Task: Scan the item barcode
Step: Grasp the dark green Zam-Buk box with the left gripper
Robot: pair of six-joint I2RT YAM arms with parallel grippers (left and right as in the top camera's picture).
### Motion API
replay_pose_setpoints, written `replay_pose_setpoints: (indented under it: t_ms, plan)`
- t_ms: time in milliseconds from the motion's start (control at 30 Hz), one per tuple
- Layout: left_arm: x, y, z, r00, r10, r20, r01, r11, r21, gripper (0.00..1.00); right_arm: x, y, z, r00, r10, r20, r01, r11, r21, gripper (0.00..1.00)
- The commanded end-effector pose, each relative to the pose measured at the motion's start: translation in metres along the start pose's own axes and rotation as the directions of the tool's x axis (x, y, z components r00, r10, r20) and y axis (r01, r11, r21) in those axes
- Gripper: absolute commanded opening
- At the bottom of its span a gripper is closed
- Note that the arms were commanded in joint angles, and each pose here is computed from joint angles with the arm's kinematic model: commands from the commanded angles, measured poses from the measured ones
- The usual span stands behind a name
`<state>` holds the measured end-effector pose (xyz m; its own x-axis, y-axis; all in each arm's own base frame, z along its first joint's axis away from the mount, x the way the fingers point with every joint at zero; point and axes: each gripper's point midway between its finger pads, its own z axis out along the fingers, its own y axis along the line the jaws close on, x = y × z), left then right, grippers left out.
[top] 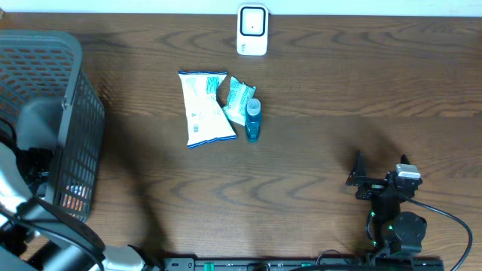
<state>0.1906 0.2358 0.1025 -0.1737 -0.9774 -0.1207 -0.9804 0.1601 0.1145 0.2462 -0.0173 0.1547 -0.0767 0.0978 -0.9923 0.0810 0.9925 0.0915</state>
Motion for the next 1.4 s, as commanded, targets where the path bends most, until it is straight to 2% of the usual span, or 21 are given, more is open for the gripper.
replay_pose_setpoints:
  t_ms: [0,167,433,1000,1033,1200,1300,1367]
  plan:
    - [-0.004,0.011,0.015,0.994,-0.112,-0.012,0.111,0.992,-0.066,0.98,0.002,0.002,0.000,1.000,-0.012,-0.006,0.012,1.000,-0.011,0.99]
    - [-0.008,0.018,0.038,0.983,-0.171,-0.058,0.164,0.980,-0.110,0.98,0.002,0.002,0.000,1.000,-0.012,-0.006,0.012,1.000,-0.010,0.99]
    - [-0.012,0.038,0.064,0.936,-0.338,-0.103,0.318,0.933,-0.168,0.98,0.002,0.002,0.000,1.000,-0.012,-0.006,0.012,1.000,-0.010,0.99]
    - [-0.008,0.037,0.095,0.936,-0.342,-0.089,0.327,0.934,-0.147,0.99,0.002,0.002,0.000,1.000,-0.013,-0.006,0.013,1.000,-0.011,0.99]
    - [-0.009,0.037,0.095,0.936,-0.342,-0.088,0.328,0.934,-0.145,0.98,0.002,0.002,0.000,1.000,-0.012,-0.006,0.012,1.000,-0.011,0.99]
    - [-0.013,0.034,0.096,0.936,-0.345,-0.072,0.334,0.934,-0.128,0.79,0.002,0.002,0.000,1.000,-0.012,-0.006,0.012,1.000,-0.010,0.99]
    - [-0.016,0.025,0.097,0.942,-0.323,-0.087,0.316,0.945,-0.081,0.79,0.002,0.002,0.000,1.000,-0.013,-0.006,0.013,1.000,-0.011,0.99]
    - [-0.017,0.011,0.097,0.954,-0.277,-0.115,0.278,0.960,-0.006,0.80,0.002,0.002,0.000,1.000,-0.012,-0.006,0.012,1.000,-0.011,0.99]
